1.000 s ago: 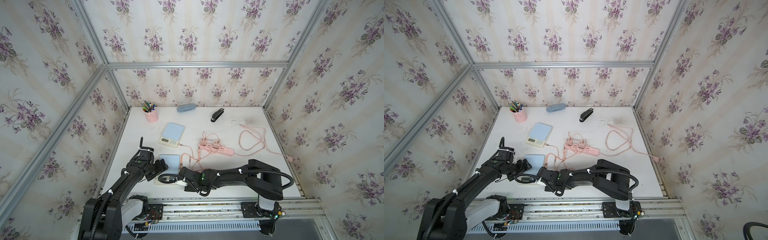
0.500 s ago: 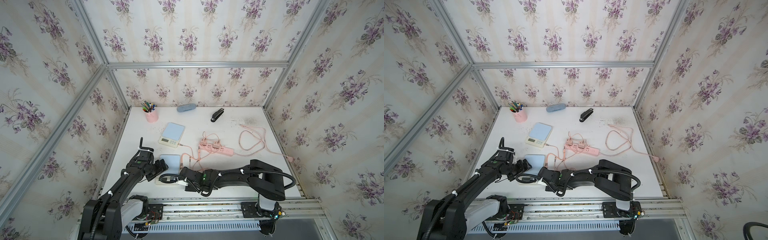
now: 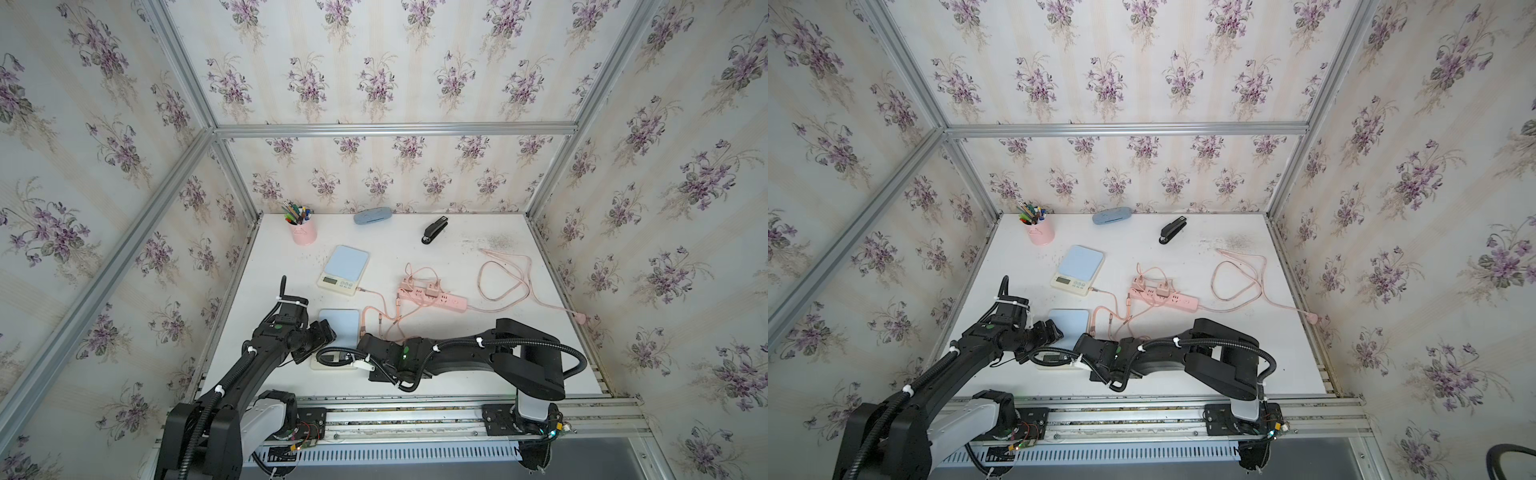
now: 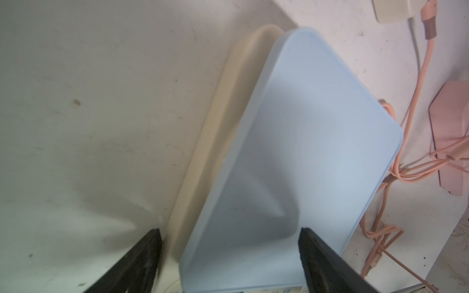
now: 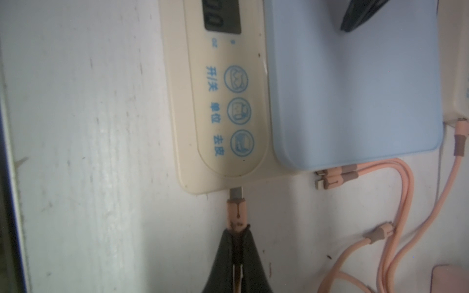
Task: Charge the electronic scale
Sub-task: Insert the charging cable into the electronic scale.
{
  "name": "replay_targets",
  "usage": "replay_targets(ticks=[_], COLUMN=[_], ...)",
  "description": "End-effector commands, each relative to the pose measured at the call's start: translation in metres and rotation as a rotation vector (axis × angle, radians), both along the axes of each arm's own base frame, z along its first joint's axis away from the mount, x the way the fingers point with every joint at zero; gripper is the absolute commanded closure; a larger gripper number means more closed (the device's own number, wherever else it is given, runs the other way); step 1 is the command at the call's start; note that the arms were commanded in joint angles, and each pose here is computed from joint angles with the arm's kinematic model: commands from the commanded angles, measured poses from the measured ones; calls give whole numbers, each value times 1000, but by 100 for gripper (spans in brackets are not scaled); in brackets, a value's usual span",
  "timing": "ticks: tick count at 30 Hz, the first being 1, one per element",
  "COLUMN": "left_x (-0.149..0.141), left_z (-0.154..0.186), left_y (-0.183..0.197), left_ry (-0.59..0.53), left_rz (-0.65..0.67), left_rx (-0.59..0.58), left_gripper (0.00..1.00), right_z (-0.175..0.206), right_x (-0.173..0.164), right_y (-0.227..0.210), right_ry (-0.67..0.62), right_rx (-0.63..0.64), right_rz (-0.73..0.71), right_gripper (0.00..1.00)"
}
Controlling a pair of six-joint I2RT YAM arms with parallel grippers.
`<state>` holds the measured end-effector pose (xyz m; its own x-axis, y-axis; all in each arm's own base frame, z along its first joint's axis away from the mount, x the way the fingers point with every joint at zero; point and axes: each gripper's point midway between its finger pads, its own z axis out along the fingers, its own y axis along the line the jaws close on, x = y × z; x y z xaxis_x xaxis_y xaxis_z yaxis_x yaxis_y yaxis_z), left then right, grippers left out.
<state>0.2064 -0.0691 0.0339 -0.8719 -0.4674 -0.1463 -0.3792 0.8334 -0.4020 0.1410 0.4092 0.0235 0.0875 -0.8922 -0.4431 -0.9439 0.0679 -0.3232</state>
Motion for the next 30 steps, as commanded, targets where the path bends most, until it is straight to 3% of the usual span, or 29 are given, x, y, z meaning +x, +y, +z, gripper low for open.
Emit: replay_targets(ticks=[1,30], left_x=[-6,-9], left_z=[1,-1], left_y=[-10,-4], left_ry=[27,32], left_rz=[-1,20], left_rx=[-63,-31], left_gripper=[14,14], right_z=[21,17], right_x=[2,-2], right_y=[20,13], right_ry=[-17,1], right_rx=[109,105], right_rz=[11,12], right_gripper=[100,100])
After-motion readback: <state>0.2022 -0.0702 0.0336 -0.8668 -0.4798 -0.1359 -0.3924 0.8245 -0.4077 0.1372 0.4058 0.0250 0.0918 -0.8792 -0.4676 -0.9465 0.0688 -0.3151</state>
